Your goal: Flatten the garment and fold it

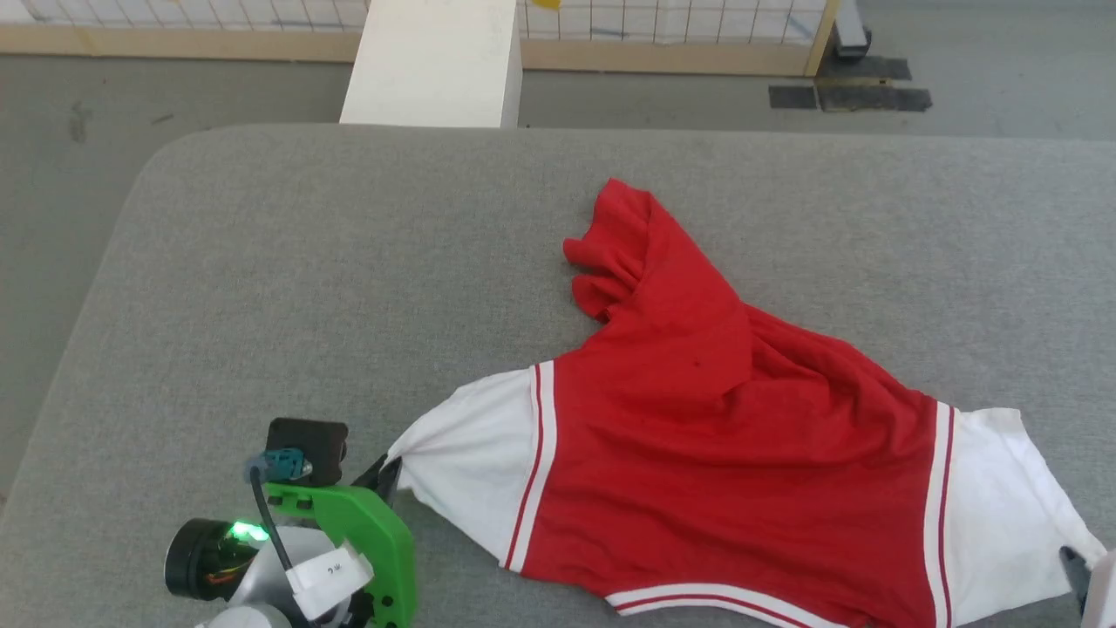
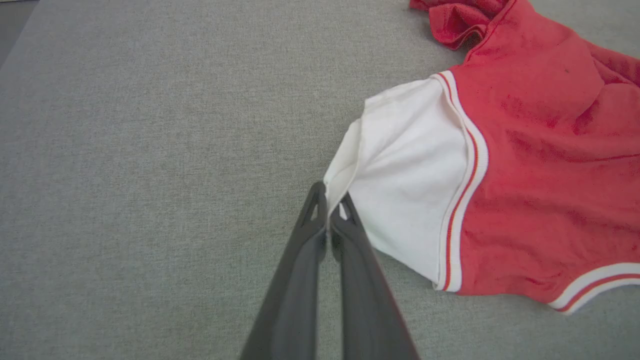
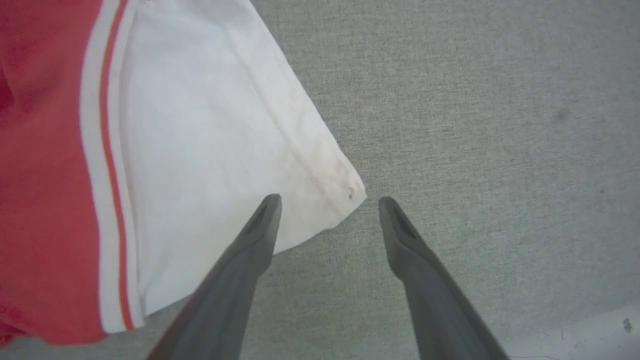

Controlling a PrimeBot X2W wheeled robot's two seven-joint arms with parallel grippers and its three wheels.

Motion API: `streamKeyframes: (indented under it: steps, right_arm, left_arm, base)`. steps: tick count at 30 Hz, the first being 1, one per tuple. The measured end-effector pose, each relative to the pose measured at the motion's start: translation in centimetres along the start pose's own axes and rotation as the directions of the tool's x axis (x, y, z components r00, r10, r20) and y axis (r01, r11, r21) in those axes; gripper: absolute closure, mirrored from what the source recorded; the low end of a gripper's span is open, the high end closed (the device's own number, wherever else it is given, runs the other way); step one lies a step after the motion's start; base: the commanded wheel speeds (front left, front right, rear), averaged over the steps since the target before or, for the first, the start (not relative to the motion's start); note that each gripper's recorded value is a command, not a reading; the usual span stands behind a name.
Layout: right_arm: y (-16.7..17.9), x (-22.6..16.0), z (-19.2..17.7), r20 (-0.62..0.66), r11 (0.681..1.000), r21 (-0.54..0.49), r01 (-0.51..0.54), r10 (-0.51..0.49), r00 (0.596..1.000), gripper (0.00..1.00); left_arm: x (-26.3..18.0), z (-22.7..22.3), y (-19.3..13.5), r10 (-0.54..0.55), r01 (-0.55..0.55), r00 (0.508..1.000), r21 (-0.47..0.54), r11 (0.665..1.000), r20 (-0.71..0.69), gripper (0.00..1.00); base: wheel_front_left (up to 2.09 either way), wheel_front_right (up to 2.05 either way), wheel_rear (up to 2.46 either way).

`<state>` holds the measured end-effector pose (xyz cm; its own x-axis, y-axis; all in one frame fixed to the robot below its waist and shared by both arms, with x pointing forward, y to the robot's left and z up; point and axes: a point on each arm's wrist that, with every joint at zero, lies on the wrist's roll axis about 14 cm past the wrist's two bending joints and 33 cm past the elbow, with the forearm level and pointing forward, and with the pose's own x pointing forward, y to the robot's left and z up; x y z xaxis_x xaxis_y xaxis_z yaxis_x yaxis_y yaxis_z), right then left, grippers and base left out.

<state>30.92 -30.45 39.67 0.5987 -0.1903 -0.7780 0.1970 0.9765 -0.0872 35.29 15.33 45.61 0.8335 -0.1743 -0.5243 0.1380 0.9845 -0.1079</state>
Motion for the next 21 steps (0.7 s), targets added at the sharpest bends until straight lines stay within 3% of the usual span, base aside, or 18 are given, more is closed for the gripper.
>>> streamKeyframes:
  steps: [14,15,16,17,21]
  right_arm:
    - [0.2,2.9,-1.7,-0.141,1.0,0.008,0.005,-0.004,0.99,0.0]
    - [0.3,2.9,-1.7,-0.139,1.0,0.011,0.001,0.001,0.99,0.52]
    - [0.4,3.0,-1.8,-0.136,1.0,0.012,-0.002,0.003,0.991,0.87]
    - [0.6,3.0,-1.8,-0.133,1.0,0.011,-0.008,0.009,0.991,1.0]
    - [1.8,2.8,-1.0,-0.078,0.998,0.032,-0.056,0.059,0.995,1.0]
  left_arm:
    - [0.4,-1.1,0.0,-0.005,0.005,0.999,-0.001,1.0,-0.048,1.0]
    - [0.4,-1.1,-0.1,-0.006,0.006,0.999,-0.001,1.0,-0.05,1.0]
    - [0.4,-1.2,-0.1,-0.007,0.007,0.999,-0.001,1.0,-0.051,1.0]
    - [0.4,-1.2,-0.1,-0.008,0.008,0.999,-0.001,1.0,-0.053,1.0]
    - [0.3,-1.1,-0.1,-0.014,0.014,0.999,-0.004,1.0,-0.046,1.0]
  base:
    - [0.0,0.0,0.0]
    - [0.0,0.0,0.0]
    - [0.0,0.0,0.0]
    - [0.0,0.0,0.0]
    - [0.0,0.0,0.0]
